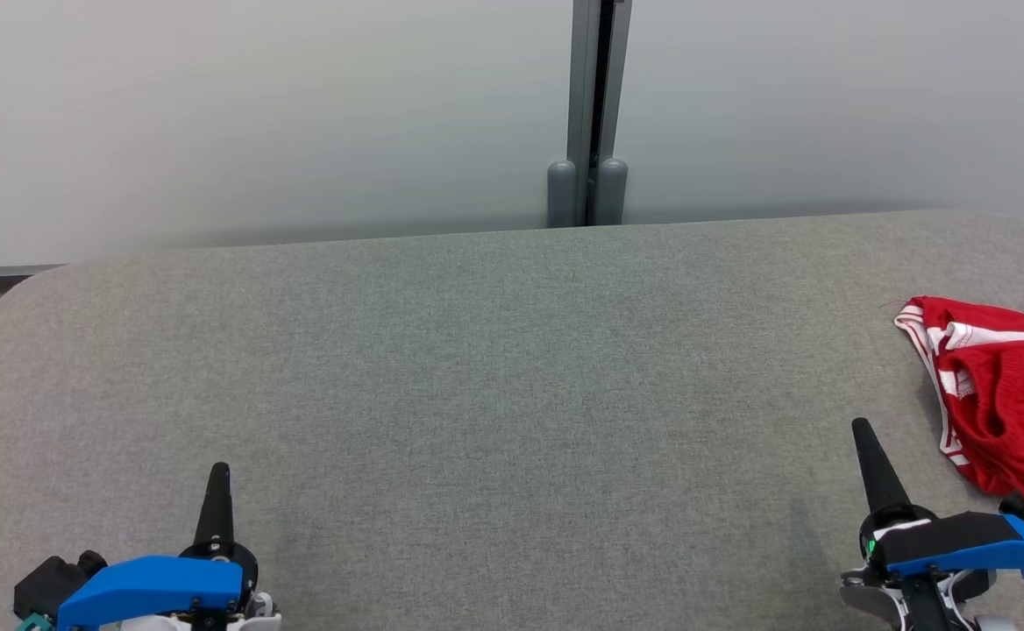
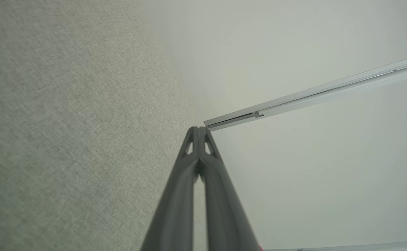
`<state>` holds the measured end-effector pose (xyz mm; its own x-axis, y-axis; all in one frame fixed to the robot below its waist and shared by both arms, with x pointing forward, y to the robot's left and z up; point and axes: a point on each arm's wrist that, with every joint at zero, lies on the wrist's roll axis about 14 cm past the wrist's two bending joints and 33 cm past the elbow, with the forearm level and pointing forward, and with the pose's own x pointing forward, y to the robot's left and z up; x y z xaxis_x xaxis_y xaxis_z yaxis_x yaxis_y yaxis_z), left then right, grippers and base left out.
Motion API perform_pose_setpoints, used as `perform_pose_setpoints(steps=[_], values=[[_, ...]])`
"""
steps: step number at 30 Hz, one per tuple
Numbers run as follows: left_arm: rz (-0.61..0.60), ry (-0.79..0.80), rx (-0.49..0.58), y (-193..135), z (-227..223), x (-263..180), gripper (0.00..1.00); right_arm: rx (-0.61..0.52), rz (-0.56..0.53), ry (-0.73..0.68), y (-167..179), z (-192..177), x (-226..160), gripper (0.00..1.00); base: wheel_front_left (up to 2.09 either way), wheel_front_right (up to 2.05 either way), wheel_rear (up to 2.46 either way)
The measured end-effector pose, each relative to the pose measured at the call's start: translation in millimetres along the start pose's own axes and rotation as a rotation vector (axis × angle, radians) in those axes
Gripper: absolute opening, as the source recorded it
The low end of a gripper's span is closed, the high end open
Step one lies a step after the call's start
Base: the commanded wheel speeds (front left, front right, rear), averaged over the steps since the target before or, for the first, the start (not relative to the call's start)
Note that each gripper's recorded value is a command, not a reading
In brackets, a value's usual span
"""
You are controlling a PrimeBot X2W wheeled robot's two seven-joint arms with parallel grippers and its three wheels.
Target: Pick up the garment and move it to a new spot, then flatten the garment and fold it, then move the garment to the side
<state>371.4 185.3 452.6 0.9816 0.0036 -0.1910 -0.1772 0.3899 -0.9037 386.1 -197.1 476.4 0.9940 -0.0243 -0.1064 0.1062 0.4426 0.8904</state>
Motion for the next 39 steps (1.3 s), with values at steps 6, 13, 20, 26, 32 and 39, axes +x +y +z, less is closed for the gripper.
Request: perform_pose_setpoints(steps=[6, 13, 20, 26, 32, 39], values=[[-0.024, -0.005, -0.054, -7.1, 4.2, 2.5, 0.0, 0.06, 0.009, 0.0, 2.7, 1.5, 0.3, 0.0, 0.0, 0.0, 0.0], [-0.044, -0.008, -0.114, -12.0, 7.8, 3.0, 0.0, 0.128, 0.022, 0.0, 6.3, 3.7, 0.4, 0.0, 0.0, 0.0, 0.0], [-0.063, -0.013, -0.169, -16.9, 12.4, 4.1, 0.0, 0.192, 0.035, -0.003, 9.5, 6.0, 0.7, 0.0, 0.0, 0.0, 0.0], [-0.085, -0.019, -0.213, -22.5, 16.9, 5.2, 0.0, 0.242, 0.048, -0.003, 13.0, 7.8, 1.0, 0.0, 0.0, 0.0, 0.0], [-0.104, -0.022, -0.256, -27.1, 20.3, 5.6, 0.0, 0.29, 0.061, -0.005, 16.3, 10.1, 1.2, 0.0, 0.0, 0.0, 0.0], [-0.128, -0.024, -0.309, -32.4, 24.2, 5.6, 0.0, 0.352, 0.079, -0.002, 20.4, 12.0, 1.3, 0.0, 0.0, 0.0, 0.0]])
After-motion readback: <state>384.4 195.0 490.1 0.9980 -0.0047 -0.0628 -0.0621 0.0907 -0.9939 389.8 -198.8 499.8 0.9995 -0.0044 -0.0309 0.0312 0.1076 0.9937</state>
